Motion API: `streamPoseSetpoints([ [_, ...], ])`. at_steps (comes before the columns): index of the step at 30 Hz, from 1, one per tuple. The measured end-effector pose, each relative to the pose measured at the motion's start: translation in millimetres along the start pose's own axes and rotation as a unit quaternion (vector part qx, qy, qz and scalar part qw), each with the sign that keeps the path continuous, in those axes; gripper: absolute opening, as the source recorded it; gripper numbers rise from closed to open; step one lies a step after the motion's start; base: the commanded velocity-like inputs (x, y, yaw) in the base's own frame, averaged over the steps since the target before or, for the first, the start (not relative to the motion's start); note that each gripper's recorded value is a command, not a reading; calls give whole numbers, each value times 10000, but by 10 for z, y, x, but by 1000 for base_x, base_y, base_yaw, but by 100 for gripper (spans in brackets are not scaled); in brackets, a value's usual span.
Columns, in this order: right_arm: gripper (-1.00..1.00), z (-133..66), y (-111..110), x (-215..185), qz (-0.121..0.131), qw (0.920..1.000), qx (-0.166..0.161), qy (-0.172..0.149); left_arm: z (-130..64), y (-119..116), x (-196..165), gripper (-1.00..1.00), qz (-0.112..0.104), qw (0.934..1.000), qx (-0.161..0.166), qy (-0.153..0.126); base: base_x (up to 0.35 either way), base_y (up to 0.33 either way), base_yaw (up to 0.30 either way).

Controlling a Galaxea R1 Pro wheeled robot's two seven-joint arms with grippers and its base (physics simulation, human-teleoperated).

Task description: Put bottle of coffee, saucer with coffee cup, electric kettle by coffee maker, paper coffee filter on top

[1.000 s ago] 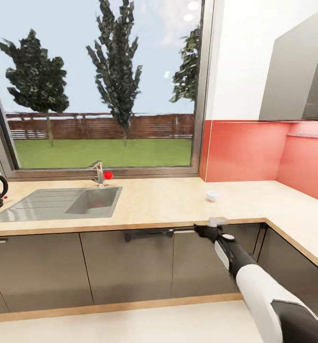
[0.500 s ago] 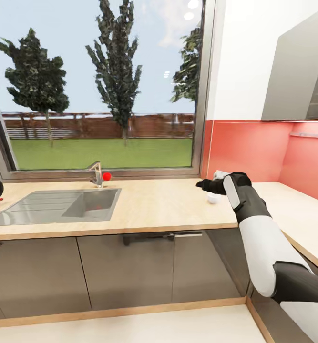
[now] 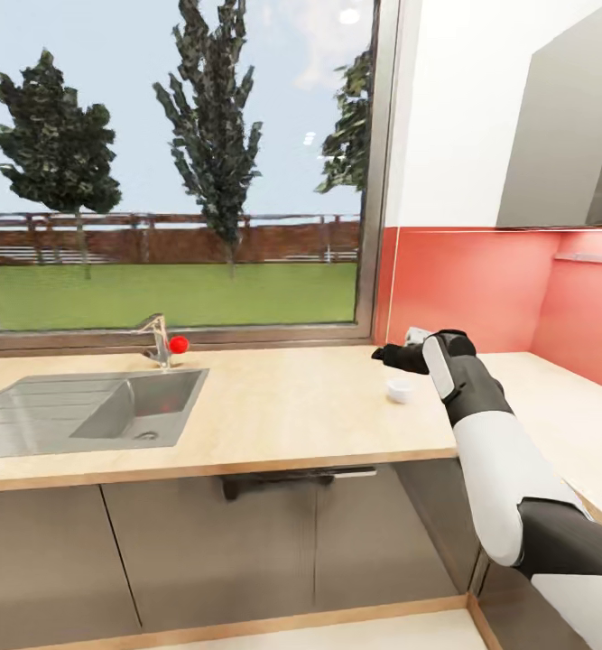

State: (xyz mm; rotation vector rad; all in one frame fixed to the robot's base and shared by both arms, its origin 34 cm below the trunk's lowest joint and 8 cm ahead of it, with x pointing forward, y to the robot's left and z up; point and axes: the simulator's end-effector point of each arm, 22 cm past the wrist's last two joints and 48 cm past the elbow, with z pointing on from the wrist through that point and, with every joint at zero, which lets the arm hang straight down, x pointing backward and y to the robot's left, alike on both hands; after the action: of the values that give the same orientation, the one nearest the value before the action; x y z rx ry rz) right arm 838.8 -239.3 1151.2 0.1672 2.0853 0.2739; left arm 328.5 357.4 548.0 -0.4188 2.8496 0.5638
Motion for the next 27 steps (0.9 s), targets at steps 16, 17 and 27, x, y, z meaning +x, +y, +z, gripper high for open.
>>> streamPoseSetpoints([
  [16,100,19,-10,33,3,10000,17,24,-2,-12,10,100,3,10000,12,6,282,-212,-117],
  [17,100,24,-11,39,4,10000,18,30,-1,-11,15,100,5,10000,10,11,277,-205,-1],
  [27,100,191,-55,280,30,9995,52,316,17,-4,63,100,32,10000,-8,68,218,-46,0],
])
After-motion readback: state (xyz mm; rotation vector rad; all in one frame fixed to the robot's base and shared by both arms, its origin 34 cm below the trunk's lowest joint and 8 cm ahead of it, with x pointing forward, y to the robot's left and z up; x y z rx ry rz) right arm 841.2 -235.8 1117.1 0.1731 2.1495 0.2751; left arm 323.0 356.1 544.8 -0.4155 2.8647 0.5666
